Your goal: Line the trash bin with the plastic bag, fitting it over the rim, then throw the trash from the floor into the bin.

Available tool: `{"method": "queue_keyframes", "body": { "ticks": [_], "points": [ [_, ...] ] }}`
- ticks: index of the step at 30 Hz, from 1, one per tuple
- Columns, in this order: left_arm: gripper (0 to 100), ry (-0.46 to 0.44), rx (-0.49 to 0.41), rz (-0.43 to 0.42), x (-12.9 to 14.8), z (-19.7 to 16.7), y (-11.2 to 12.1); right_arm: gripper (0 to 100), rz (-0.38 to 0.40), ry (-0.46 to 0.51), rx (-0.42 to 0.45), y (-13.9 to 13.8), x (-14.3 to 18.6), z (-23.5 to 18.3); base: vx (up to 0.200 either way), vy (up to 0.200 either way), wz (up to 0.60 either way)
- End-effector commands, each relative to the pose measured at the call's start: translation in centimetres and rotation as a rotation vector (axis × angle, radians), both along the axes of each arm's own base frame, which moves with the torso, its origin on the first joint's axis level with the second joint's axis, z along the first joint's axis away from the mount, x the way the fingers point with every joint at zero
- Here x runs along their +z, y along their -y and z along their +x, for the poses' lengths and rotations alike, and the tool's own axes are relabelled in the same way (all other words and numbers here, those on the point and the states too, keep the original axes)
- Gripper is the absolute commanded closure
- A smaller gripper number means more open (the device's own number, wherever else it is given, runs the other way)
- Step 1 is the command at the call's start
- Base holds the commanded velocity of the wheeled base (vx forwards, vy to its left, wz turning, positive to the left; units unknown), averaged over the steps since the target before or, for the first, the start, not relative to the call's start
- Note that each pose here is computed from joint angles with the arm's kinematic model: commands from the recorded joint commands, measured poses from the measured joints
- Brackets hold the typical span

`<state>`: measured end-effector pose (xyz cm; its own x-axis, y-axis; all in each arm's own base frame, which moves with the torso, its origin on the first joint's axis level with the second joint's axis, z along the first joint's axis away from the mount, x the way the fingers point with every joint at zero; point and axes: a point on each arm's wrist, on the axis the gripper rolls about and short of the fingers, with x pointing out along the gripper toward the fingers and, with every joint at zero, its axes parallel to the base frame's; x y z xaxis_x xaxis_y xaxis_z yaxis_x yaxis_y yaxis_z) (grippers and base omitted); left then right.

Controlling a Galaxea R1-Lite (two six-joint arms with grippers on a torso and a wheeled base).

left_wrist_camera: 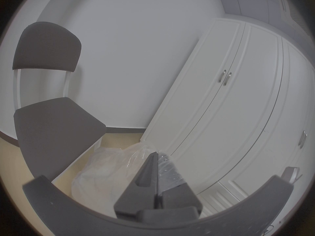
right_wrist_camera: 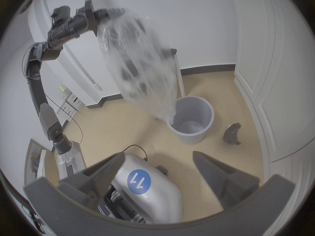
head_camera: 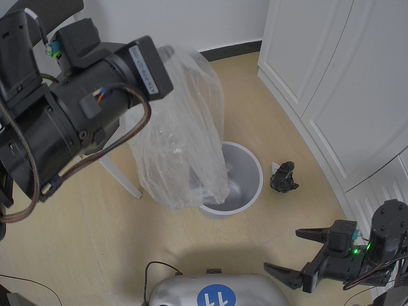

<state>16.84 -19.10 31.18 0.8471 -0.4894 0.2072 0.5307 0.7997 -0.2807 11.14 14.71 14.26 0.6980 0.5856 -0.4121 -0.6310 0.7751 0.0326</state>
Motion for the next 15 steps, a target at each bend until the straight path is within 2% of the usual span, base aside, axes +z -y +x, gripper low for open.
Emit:
{"method": "queue_keyframes", "body": {
  "ticks": [1,6,10,11,13,15],
  "points": [
    [100,0.025,0.001,-0.034,1.3,0.0,0.0,0,-0.046,-0.080,-0.020,-2.3,-2.8,0.9,0.000,0.000,0.00],
    [100,0.026,-0.003,-0.050,1.5,-0.2,-0.1,0,-0.012,-0.069,-0.108,-4.3,-4.4,2.2,0.000,0.000,0.00],
    [100,0.032,-0.012,-0.074,2.0,-0.4,-0.1,0,0.053,-0.021,-0.218,-6.8,-6.7,4.4,0.000,0.000,0.00],
    [100,0.032,-0.012,-0.074,2.0,-0.4,-0.1,0,0.053,-0.021,-0.218,-6.8,-6.7,4.4,0.000,0.000,0.00],
    [100,0.034,-0.031,-0.080,2.2,-0.8,0.2,0,0.139,0.015,-0.254,-8.4,-7.9,5.8,0.000,0.000,0.00],
    [100,0.035,-0.038,-0.087,2.2,-1.0,0.2,0,0.162,0.027,-0.271,-9.0,-8.8,6.6,0.000,0.000,0.00]
  ]
}}
